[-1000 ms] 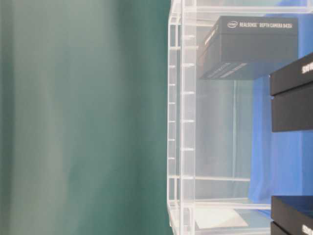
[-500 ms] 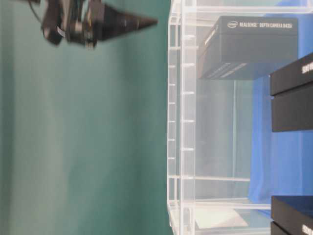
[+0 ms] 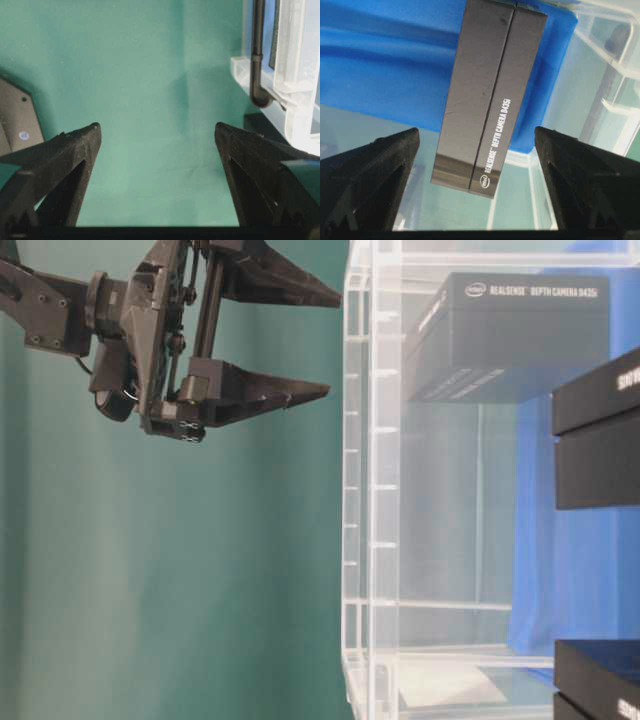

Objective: Take out the box from the case.
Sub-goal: 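Move the open right gripper over the right black box in the case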

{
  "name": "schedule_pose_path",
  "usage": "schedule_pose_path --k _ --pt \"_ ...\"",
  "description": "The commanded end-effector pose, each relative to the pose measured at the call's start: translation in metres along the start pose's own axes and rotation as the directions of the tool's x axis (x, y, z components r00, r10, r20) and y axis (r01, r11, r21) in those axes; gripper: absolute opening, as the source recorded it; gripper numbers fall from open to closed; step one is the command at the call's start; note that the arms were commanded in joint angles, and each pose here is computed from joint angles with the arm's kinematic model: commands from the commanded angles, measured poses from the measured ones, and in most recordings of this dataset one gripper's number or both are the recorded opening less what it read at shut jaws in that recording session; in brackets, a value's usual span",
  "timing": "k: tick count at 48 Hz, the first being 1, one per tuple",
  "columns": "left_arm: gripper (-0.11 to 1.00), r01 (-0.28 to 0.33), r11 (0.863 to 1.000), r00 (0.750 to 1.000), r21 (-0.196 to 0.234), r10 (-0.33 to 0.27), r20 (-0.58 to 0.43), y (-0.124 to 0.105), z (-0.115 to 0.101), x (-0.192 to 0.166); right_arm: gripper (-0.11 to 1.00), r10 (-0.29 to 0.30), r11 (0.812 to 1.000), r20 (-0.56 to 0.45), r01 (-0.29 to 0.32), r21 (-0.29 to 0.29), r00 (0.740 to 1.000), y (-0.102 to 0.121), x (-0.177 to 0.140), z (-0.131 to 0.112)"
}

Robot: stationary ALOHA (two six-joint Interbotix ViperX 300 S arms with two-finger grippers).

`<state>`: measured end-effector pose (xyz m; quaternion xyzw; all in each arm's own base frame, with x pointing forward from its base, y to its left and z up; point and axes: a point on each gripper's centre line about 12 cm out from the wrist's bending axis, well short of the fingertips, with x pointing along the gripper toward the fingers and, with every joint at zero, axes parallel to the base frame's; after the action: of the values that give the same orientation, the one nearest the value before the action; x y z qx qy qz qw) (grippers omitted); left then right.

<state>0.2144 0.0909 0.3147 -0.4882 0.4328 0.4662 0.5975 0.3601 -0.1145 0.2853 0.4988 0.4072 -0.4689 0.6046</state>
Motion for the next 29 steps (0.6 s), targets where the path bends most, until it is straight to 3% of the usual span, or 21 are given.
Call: schedule_pose_path --k 1,29 --pt "0.90 0.029 1.000 0.999 -0.002 -0.029 0.013 -0.0018 0.0020 -0.0084 0.91 0.032 0.999 0.016 -0.032 0.001 0.999 0.0038 -0.0118 0.0013" --pt "0.90 0.044 0.999 0.999 -0.001 -0.044 0.021 -0.0053 0.0037 -0.0086 0.91 0.027 1.000 0.020 -0.027 -0.001 0.999 0.0030 -0.0110 0.0011"
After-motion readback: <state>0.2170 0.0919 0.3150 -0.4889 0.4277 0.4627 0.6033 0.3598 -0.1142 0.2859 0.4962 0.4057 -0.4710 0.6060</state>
